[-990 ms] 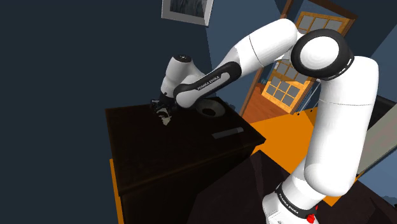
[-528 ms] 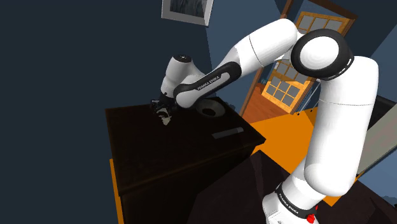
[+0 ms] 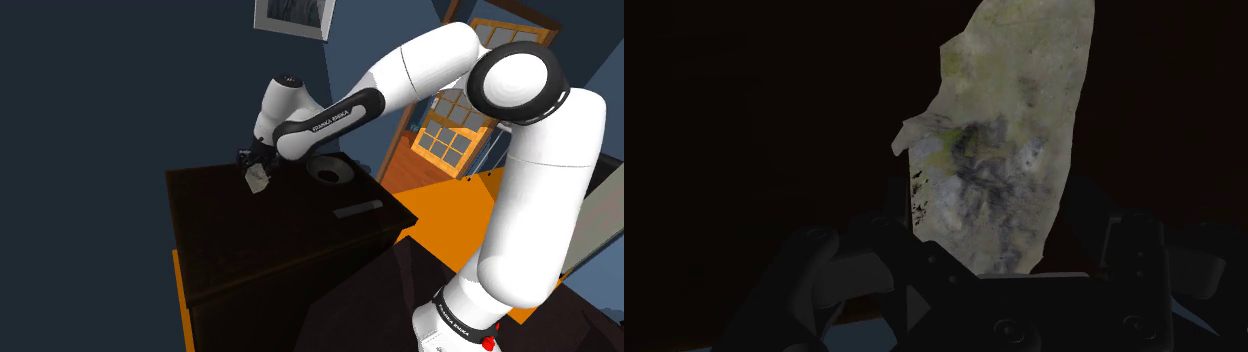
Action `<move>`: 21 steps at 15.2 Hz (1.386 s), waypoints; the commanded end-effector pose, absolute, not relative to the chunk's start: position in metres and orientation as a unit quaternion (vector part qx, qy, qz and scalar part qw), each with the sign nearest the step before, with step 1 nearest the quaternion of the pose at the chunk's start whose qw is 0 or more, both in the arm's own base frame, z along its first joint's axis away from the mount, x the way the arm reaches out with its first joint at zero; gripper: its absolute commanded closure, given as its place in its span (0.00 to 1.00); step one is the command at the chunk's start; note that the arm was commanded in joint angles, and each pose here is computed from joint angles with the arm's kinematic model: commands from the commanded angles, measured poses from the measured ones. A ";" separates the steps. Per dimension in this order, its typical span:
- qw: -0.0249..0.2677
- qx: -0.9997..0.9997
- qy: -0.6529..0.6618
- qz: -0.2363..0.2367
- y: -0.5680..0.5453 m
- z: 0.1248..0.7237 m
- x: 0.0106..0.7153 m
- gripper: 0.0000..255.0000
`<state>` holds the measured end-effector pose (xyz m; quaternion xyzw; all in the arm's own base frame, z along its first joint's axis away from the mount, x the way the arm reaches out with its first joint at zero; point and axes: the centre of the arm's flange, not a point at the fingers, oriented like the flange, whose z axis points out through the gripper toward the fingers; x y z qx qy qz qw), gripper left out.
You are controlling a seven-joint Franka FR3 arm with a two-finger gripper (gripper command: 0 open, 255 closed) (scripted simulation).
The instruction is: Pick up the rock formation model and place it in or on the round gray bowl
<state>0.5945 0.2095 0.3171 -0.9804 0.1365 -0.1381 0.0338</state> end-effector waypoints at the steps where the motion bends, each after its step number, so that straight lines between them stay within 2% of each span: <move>1: 0.034 -0.980 0.136 -0.138 0.211 0.328 0.594 1.00; 19: 0.034 -0.980 0.136 -0.138 0.211 0.419 0.594 1.00; 21: 0.034 -0.980 0.136 -0.138 0.186 0.419 0.586 1.00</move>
